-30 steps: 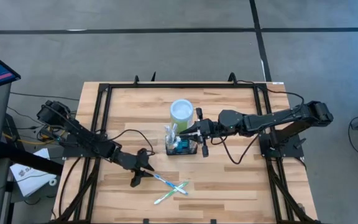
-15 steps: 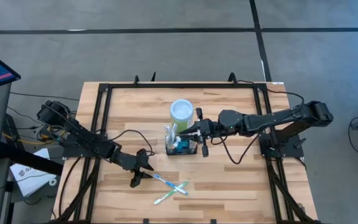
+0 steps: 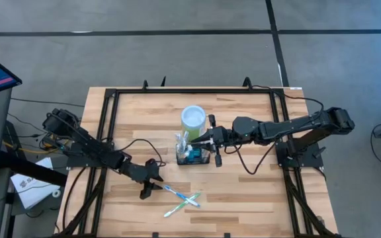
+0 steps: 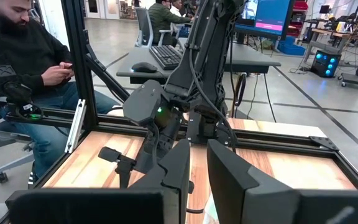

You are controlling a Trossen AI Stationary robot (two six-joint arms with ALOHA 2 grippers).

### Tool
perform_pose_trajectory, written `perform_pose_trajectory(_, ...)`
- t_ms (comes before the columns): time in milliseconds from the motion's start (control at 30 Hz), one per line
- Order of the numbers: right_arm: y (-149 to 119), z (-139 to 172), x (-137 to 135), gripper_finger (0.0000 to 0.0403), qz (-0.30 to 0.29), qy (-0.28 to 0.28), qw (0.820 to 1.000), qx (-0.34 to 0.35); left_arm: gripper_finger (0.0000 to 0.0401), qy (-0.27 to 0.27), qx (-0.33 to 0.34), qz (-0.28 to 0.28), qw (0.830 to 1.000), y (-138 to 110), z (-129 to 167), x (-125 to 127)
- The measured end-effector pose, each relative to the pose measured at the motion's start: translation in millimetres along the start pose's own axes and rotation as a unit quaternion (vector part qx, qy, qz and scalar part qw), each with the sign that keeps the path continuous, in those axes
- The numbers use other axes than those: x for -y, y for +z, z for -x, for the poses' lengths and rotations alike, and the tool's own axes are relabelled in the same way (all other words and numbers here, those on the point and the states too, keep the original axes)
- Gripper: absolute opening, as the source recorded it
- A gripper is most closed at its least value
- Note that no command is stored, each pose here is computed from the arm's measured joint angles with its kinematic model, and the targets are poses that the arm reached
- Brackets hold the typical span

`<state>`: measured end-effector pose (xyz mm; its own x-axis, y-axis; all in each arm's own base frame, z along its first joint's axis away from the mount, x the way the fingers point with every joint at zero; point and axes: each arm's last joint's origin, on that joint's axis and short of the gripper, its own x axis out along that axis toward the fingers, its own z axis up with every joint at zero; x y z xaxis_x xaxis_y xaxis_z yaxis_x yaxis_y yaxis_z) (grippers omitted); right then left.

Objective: Pick & Place toothbrushing station
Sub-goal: Put the blue toothbrush into the wire organizer

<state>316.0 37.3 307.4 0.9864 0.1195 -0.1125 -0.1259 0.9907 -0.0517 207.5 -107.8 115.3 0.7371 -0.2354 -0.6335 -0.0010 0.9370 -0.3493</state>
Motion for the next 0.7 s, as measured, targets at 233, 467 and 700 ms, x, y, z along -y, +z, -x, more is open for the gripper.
perform_pose_trajectory(233,0,0,0,0.0048,0.0,0.0,1.0,0.0,0.0177,0.006,-0.009,0.008,1.0,-4,-6,-2)
perform_pose_trajectory(467,0,0,0,0.0048,0.0,0.0,1.0,0.0,0.0177,0.004,0.001,0.012,1.0,-5,-12,-2)
perform_pose_trajectory(700,0,0,0,0.0048,0.0,0.0,1.0,0.0,0.0146,0.001,-0.008,0.022,1.0,-9,-16,-3)
